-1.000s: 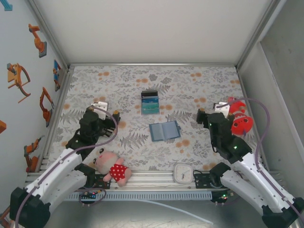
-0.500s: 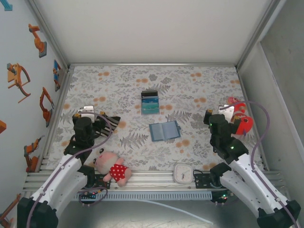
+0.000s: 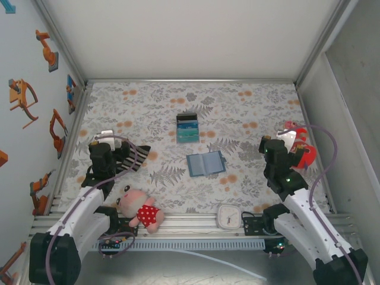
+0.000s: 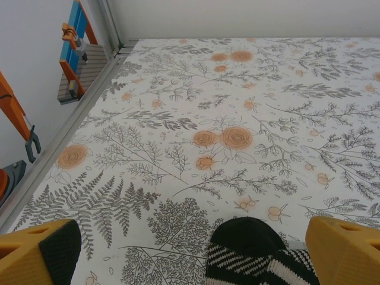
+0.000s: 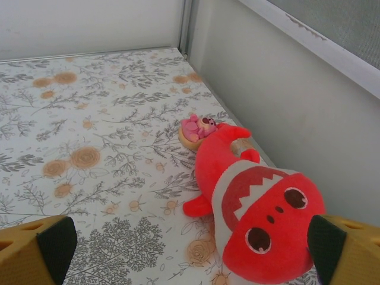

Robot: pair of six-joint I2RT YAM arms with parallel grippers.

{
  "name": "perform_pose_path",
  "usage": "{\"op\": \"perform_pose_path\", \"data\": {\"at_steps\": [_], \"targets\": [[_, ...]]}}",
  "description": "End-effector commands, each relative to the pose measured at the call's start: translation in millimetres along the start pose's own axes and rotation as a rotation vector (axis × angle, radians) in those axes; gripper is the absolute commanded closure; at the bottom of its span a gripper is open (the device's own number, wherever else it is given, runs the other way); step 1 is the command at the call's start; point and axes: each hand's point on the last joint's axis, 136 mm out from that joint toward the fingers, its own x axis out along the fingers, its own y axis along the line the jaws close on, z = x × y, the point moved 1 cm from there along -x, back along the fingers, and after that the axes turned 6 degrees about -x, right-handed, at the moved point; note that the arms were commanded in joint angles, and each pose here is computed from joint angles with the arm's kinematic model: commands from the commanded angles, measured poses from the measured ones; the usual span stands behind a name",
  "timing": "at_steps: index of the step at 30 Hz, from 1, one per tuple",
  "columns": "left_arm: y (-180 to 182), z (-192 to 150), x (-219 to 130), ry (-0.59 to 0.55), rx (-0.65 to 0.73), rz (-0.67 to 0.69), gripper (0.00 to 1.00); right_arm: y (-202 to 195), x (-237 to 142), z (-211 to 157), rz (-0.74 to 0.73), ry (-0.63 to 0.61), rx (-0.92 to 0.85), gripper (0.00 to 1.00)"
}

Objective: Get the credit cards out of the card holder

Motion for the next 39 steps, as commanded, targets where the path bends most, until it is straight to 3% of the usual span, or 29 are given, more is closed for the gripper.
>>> {"op": "perform_pose_path", "data": {"at_steps": [1, 14, 28, 39], "targets": [[-2, 4, 4, -0.028, -0.033, -0.026, 0.03, -2, 7, -1, -0.012, -0.005, 0.019, 0.01], [1, 0, 23, -0.011, -0.039, -0.035, 0.03, -27, 26, -20, -0.117, 0.019, 0.081, 0.01], [-13, 12, 51, -0.087, -0.003, -0.122, 0.03, -33, 30, -34, -0.142, -0.088, 0.141, 0.01], [-24, 1, 60, -0.085, -0.009, -0.187, 0.03, -32, 37, -36, -0.160, -0.110, 0.141, 0.01]]}}
